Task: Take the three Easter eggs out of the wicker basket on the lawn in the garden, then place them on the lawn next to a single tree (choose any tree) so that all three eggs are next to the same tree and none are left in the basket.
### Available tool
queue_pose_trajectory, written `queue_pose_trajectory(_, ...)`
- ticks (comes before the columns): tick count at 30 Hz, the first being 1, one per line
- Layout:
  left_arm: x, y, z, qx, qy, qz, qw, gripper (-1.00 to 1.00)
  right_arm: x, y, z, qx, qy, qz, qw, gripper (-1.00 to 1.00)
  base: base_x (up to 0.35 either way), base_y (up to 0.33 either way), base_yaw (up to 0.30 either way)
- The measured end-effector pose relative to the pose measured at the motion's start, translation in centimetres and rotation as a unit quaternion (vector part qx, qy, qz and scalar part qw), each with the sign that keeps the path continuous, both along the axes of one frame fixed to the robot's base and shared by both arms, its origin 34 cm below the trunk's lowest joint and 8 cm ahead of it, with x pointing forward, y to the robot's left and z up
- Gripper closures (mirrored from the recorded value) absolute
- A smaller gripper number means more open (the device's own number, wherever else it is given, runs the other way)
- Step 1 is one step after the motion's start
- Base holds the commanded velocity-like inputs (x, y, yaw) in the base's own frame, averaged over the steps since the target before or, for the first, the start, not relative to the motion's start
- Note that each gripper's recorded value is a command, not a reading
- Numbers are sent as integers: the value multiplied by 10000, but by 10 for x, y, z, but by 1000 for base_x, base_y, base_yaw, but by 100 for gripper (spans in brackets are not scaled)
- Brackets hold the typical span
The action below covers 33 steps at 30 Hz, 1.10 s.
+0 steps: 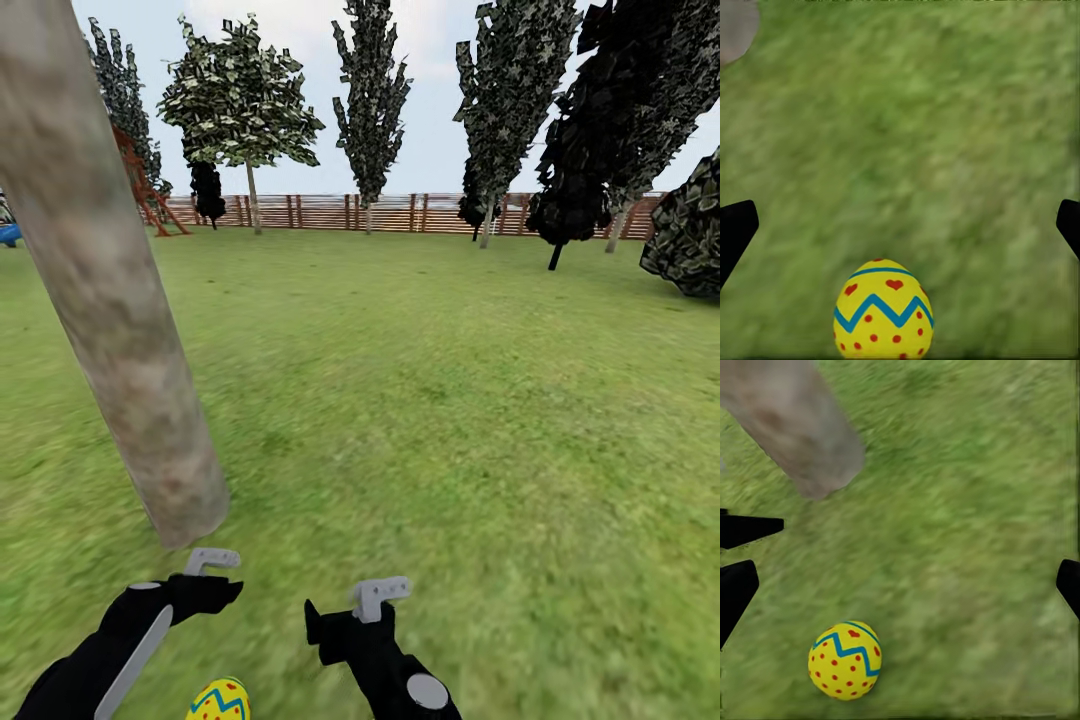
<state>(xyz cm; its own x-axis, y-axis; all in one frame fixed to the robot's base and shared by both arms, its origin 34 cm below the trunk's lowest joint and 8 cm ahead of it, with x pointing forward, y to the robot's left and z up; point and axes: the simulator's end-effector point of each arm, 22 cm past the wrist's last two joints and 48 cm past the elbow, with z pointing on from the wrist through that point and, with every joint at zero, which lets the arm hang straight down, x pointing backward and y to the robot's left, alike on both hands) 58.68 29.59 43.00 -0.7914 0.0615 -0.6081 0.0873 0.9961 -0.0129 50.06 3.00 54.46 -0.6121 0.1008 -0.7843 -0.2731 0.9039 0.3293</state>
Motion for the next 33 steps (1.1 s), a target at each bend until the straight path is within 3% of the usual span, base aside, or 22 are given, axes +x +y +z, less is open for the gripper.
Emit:
queue_pose_trajectory(4, 2, 2, 9, 23, 24, -2, 10000, -100, 2, -8, 1, 109, 286, -268, 9992, -100, 0, 0, 0)
queue_pose_trajectory(8, 3, 4, 18, 39, 39, -1, 10000, -100, 2, -15, 4, 31, 468, -514, 9976, -100, 0, 0, 0)
queue_pose_trajectory(15, 1, 9, 29, 86, 201, 10, 9998, -100, -1, -10, 19, -57, 514, -542, 9972, -100, 0, 0, 0)
queue_pose_trajectory(22, 2, 14, 42, 128, 270, 22, 9996, -100, 0, -17, 28, -206, 602, -673, 9957, -100, 0, 0, 0)
queue_pose_trajectory(33, 1, 16, 61, 154, 417, 32, 9990, -100, -28, -30, 11, -461, 1184, -461, 9908, -100, 0, 0, 0)
